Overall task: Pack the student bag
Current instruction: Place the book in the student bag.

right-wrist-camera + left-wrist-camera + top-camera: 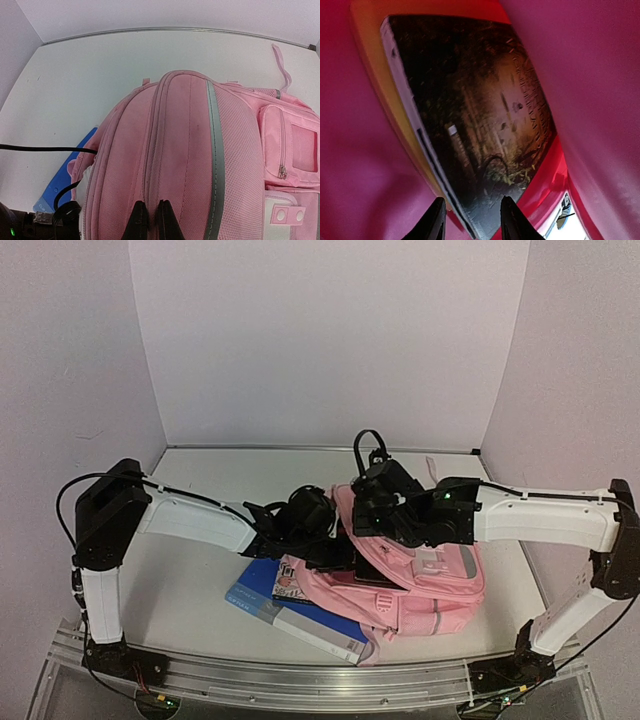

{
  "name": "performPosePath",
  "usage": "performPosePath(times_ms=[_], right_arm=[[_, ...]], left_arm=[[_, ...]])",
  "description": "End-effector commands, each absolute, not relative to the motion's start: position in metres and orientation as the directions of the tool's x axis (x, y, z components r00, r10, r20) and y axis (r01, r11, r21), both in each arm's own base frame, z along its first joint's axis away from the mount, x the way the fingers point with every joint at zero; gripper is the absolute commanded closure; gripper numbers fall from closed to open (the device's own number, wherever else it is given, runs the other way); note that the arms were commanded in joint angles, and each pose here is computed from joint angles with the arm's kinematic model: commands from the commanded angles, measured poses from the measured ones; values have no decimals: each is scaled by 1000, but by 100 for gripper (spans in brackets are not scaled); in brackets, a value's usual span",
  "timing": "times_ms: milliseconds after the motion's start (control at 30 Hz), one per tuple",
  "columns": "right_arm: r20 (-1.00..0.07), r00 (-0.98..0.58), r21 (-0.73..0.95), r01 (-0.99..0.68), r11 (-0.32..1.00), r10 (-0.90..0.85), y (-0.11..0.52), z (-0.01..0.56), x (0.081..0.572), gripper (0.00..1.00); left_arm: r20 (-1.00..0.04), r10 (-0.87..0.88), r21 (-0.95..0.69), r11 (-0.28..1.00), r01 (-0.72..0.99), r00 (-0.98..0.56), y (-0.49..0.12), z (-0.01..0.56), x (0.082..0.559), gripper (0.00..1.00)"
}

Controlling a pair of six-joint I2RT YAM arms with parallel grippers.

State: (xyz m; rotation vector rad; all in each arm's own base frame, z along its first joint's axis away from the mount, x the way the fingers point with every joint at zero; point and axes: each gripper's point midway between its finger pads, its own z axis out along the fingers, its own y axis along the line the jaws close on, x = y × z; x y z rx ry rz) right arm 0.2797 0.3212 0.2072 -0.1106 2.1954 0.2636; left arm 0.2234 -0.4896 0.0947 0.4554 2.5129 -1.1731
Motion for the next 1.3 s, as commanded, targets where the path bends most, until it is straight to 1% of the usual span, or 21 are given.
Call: performPosePath(times_ms=[0, 33, 100, 200, 333, 433, 500, 600, 700, 733, 833, 900, 1000, 1067, 1167, 1267], right_arm=[[-857, -482, 311, -199, 929, 184, 322, 268, 281, 100], [-857, -485, 307, -206, 929, 175, 321, 265, 279, 100], [-856, -492, 307, -240, 921, 157, 320, 260, 274, 100], [-857, -499, 316, -314, 895, 127, 318, 253, 262, 100], [-853, -522, 311, -497, 810, 7, 337, 242, 238, 100], [-828, -553, 316, -598, 737, -93, 350, 224, 217, 100], [-812, -569, 334, -636, 696, -130, 354, 215, 206, 100], [-792, -587, 372, -680, 632, -165, 359, 209, 191, 100], [-791, -589, 387, -690, 611, -165, 359, 208, 186, 100], [-791, -590, 390, -691, 609, -163, 359, 207, 185, 100], [-791, -592, 397, -689, 607, -154, 358, 207, 185, 100], [-803, -581, 405, -694, 595, -131, 361, 214, 186, 100], [-808, -576, 412, -701, 582, -122, 362, 217, 184, 100], [-807, -577, 418, -707, 570, -125, 363, 217, 182, 100], [-803, -581, 425, -715, 554, -133, 366, 215, 180, 100], [-799, -584, 424, -715, 556, -141, 366, 209, 179, 100]], left_arm=[[-608, 67, -656, 519, 548, -791, -484, 175, 231, 49], [-624, 75, -637, 528, 561, -778, -476, 178, 229, 44], [-638, 77, -615, 548, 568, -766, -454, 191, 222, 37], [-628, 115, -579, 592, 561, -770, -422, 189, 209, 31], [-598, 161, -533, 652, 539, -785, -388, 191, 208, 27], [-606, 140, -545, 644, 537, -783, -373, 204, 227, 26], [-611, 107, -591, 597, 542, -784, -370, 217, 241, 25], [-619, 46, -654, 524, 547, -784, -370, 234, 264, 25], [-619, 45, -672, 485, 559, -784, -383, 239, 280, 26], [-612, 52, -677, 480, 557, -789, -389, 236, 286, 28], [-569, 61, -709, 469, 527, -820, -399, 222, 301, 40], [-541, 81, -721, 468, 511, -837, -406, 208, 306, 44], [-543, 126, -713, 454, 535, -830, -414, 194, 308, 44], [-574, 151, -704, 411, 580, -804, -416, 193, 307, 41], [-612, 184, -714, 289, 637, -769, -421, 199, 300, 40], [-625, 229, -721, 199, 664, -746, -425, 200, 290, 40]])
